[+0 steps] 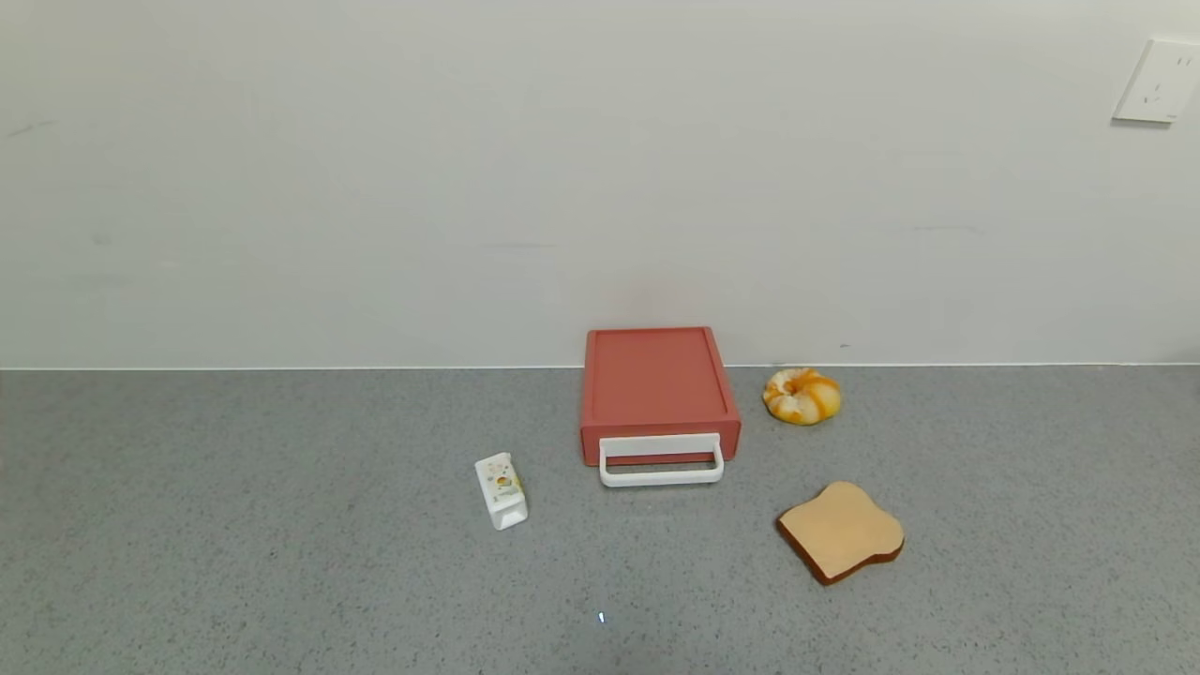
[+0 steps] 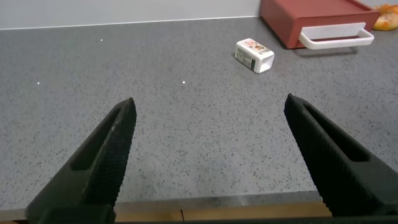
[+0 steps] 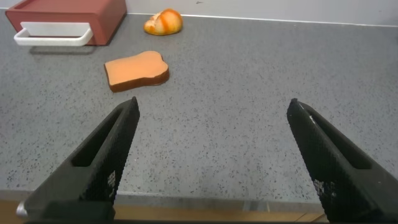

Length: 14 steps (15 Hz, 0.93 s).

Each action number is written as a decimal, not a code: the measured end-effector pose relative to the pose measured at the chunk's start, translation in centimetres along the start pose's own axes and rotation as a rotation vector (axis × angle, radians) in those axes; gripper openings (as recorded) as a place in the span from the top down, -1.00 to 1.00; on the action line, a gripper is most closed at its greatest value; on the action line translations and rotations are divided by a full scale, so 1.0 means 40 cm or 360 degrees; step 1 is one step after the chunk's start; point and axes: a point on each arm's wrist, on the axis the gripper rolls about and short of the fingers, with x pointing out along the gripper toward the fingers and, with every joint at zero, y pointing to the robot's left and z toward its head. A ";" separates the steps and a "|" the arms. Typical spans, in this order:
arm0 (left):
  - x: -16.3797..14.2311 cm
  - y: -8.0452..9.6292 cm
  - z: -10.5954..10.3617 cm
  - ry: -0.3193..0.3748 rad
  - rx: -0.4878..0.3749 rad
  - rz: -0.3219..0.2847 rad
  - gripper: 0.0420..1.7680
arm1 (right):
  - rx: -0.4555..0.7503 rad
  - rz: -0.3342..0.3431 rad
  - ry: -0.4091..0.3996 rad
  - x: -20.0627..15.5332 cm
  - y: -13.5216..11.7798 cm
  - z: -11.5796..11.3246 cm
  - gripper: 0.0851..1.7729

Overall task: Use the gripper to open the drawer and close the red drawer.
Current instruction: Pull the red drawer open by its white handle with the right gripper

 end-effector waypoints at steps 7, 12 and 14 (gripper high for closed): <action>0.000 0.000 0.000 0.0000 0.0001 0.0000 -0.94 | 0.0002 0.0000 0.0000 0.000 0.000 0.000 -0.97; 0.000 0.000 0.000 0.0000 0.0001 -0.0002 -0.94 | 0.0002 0.0000 0.0000 0.000 0.000 0.000 -0.97; 0.000 0.000 0.000 0.0000 0.0000 -0.0002 -0.94 | 0.0001 0.0000 -0.0001 0.000 0.000 0.000 -0.97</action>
